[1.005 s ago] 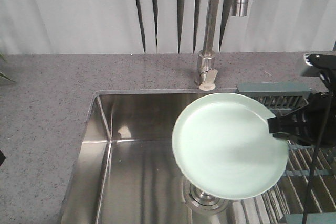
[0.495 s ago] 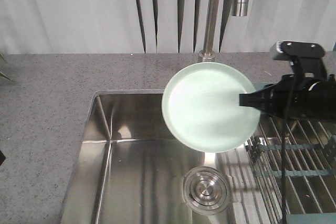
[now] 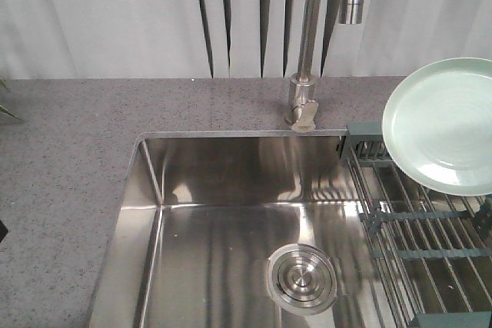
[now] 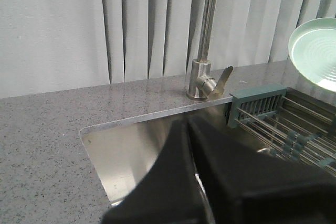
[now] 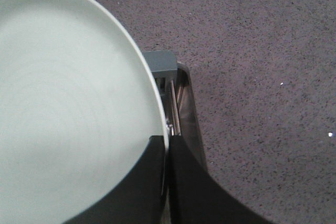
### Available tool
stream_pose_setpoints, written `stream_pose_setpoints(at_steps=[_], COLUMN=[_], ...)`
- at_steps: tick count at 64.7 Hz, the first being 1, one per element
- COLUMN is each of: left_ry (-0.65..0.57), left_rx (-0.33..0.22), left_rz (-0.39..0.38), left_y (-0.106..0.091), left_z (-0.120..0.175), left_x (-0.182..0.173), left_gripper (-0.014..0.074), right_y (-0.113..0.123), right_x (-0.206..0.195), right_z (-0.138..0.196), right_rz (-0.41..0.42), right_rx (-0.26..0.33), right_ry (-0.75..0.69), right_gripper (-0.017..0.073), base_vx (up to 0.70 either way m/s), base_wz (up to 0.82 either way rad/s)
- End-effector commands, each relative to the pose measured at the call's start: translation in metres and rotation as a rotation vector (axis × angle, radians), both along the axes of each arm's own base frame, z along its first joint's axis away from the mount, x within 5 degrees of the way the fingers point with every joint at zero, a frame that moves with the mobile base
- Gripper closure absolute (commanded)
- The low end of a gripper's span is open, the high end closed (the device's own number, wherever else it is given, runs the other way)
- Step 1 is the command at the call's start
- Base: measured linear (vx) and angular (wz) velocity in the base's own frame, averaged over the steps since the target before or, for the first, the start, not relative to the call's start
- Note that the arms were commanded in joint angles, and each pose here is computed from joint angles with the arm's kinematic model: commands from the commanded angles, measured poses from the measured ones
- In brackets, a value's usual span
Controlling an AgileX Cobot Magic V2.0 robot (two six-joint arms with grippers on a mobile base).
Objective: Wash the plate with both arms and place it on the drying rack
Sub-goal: 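Lower the plate into the drying rack and open the right gripper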
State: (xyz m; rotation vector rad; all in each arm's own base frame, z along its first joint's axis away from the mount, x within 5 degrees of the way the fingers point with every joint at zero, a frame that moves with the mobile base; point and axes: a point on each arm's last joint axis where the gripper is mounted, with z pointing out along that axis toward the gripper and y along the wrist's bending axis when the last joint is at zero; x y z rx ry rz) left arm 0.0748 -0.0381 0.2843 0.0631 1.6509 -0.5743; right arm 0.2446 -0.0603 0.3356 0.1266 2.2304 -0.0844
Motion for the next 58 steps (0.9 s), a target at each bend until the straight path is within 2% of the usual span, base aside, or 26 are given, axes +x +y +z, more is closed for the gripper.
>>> stream_pose_setpoints(at_steps=[1,4,11,15,24,36,52,58], left_ry=[-0.014,-0.014,-0.014,-0.014,-0.014,-0.014,-0.014,-0.014], left_rx=[-0.015,-0.015,-0.015,-0.015,-0.015,-0.015,-0.015,-0.015], left_rz=[0.033,0.033,0.033,0.033,0.033,0.033,0.033,0.033], left_y=[0.003,0.003,0.003,0.003,0.003,0.003,0.003,0.003], left_z=[0.008,0.008,0.008,0.008,0.008,0.008,0.008,0.008], left_x=[0.002,0.002,0.002,0.002,0.002,0.002,0.002,0.002], left_gripper=[0.06,0.06,0.06,0.06,0.06,0.06,0.06,0.06], right_y=[-0.011,-0.015,-0.03,-0.036,-0.042,-0.046,-0.025,-0.019], right_x=[0.018,0.027,0.051,0.062,0.082,0.1,0.123,0.127], right_z=[0.025,0.027,0.031,0.026,0.003,-0.031,-0.068,-0.075], right_rz=[-0.015,-0.016,-0.024,-0.028,-0.007,0.008,0.102,0.11], right_rx=[-0.065,-0.085,-0.19,-0.208,-0.208,-0.18,-0.21,-0.205], right_ry=[-0.051,-0.021,0.054,0.087,0.157,0.254,0.359,0.37], right_gripper=[0.0561,0.0561,0.0561,0.0561,0.0561,0.056,0.0556,0.0541], base_vx=[0.0,0.0,0.0,0.0,0.0,0.0,0.0,0.0], base_wz=[0.0,0.0,0.0,0.0,0.0,0.0,0.0,0.0])
